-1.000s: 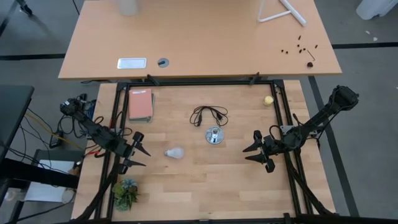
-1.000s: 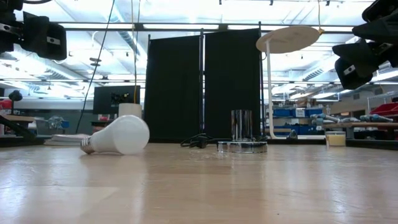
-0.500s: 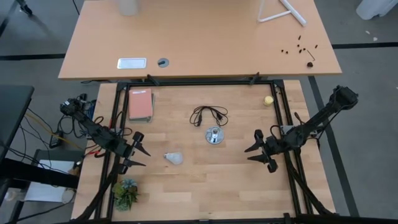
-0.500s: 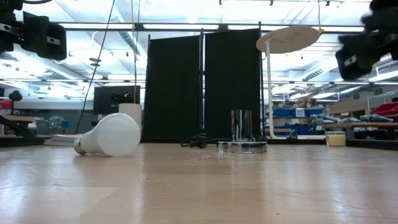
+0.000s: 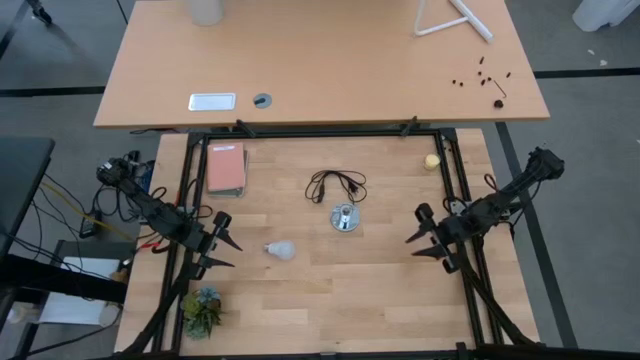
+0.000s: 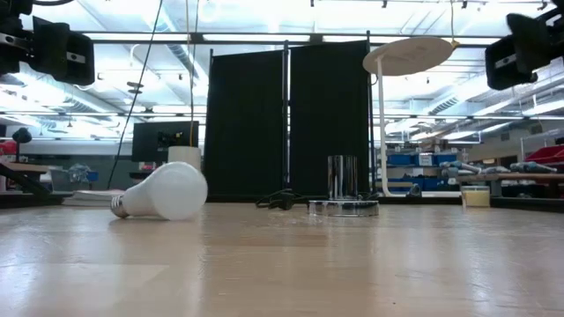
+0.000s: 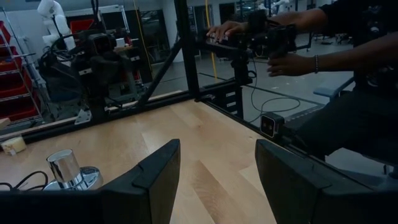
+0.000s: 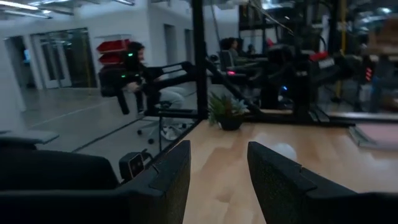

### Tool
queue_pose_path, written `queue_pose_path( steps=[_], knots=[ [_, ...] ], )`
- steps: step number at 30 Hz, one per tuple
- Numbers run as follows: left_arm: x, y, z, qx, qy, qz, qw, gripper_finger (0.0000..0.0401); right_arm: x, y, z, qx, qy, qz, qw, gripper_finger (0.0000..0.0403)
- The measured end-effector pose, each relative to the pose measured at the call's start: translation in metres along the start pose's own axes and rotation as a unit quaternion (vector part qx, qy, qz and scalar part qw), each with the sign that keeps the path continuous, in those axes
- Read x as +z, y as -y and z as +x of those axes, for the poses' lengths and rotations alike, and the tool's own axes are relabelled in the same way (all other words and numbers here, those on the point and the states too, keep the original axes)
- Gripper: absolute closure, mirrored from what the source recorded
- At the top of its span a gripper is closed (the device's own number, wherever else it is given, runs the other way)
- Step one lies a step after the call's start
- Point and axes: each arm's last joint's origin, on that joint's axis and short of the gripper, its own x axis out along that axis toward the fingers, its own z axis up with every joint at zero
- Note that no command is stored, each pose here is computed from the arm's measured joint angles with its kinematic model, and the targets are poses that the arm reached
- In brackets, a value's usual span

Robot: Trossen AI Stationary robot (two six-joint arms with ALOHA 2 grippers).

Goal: Screw lightbulb
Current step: Return to Home Position

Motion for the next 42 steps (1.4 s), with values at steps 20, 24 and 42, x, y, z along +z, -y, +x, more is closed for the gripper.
queue_pose_path(
  steps=[20, 24, 42],
  knots=[
    [0.000, 0.000, 0.000, 0.001, 0.000, 0.000, 1.000, 0.0187, 0.004, 0.015, -0.017, -0.002, 0.024, 0.052, 0.998, 0.0235],
    [0.000, 0.000, 0.000, 0.001, 0.000, 0.000, 1.000, 0.0187, 0.006, 0.016, -0.017, -0.010, 0.037, 0.050, 0.998, 0.0235],
    [0.000, 0.000, 0.000, 0.001, 0.000, 0.000, 1.000, 0.0187, 0.007, 0.016, -0.017, -0.011, 0.040, 0.049, 0.998, 0.0235]
  ],
)
